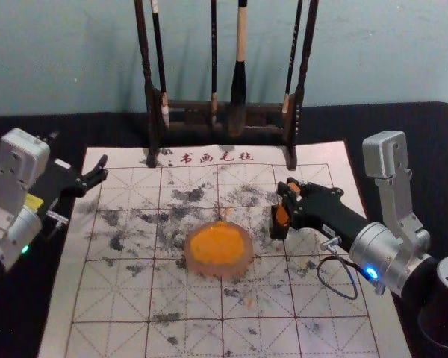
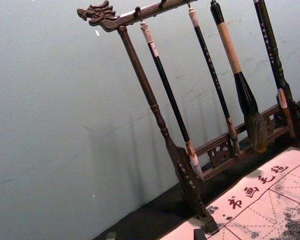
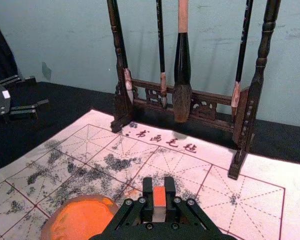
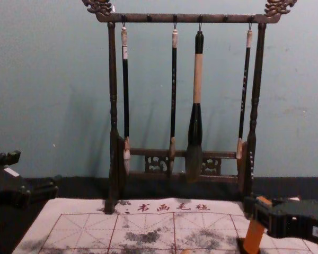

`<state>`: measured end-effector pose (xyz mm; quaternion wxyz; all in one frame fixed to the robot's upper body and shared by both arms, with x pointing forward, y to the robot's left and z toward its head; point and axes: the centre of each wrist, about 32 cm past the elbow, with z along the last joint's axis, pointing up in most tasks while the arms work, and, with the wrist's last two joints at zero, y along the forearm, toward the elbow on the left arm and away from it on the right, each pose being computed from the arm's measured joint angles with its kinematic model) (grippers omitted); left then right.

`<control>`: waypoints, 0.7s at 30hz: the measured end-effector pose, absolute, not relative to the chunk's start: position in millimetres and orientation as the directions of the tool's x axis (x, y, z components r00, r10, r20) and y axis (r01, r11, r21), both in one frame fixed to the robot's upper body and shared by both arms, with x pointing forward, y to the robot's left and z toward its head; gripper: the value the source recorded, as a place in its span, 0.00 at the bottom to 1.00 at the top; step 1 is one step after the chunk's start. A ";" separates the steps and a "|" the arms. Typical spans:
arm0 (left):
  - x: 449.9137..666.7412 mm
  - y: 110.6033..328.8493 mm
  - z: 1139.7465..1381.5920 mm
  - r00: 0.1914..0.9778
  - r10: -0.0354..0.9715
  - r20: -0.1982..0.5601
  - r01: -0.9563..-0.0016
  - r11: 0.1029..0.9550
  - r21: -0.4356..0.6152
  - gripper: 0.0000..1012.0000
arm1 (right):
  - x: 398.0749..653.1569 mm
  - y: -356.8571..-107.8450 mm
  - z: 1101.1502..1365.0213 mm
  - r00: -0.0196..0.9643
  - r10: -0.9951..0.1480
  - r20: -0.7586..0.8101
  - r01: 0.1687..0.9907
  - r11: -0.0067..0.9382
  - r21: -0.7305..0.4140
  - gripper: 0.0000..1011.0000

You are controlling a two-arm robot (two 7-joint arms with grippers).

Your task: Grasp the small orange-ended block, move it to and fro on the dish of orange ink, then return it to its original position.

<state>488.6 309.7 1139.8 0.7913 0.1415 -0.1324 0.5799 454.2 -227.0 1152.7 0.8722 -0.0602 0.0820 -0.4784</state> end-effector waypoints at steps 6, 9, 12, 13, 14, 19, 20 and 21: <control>488.6 309.7 1139.8 0.292 0.880 0.374 -0.955 0.287 0.070 0.99 | 455.5 -227.4 1152.0 0.526 -0.846 -0.082 0.826 0.532 -0.187 0.11; 488.6 309.7 1139.8 0.292 0.880 0.374 -0.955 0.287 0.070 0.99 | 455.7 -227.4 1150.8 0.527 -0.846 -0.081 0.825 0.532 -0.192 0.11; 488.6 309.7 1139.8 0.292 0.880 0.374 -0.955 0.287 0.070 0.99 | 455.5 -227.0 1148.7 0.526 -0.847 -0.077 0.825 0.530 -0.198 0.11; 488.6 309.7 1139.8 0.292 0.880 0.374 -0.955 0.287 0.070 0.99 | 455.5 -226.8 1148.0 0.525 -0.848 -0.076 0.825 0.529 -0.200 0.11; 488.6 309.7 1139.8 0.292 0.880 0.374 -0.955 0.287 0.070 0.99 | 455.3 -226.6 1147.3 0.525 -0.848 -0.074 0.825 0.528 -0.201 0.11; 488.6 309.7 1139.8 0.292 0.880 0.374 -0.955 0.287 0.070 0.99 | 455.3 -225.4 1144.1 0.521 -0.851 -0.067 0.828 0.523 -0.203 0.11; 488.6 309.7 1139.8 0.292 0.880 0.374 -0.955 0.287 0.070 0.99 | 455.3 -225.3 1143.6 0.521 -0.851 -0.067 0.828 0.522 -0.203 0.11; 488.6 309.7 1139.8 0.292 0.880 0.374 -0.955 0.287 0.070 0.99 | 455.4 -225.2 1143.1 0.520 -0.852 -0.066 0.829 0.521 -0.202 0.11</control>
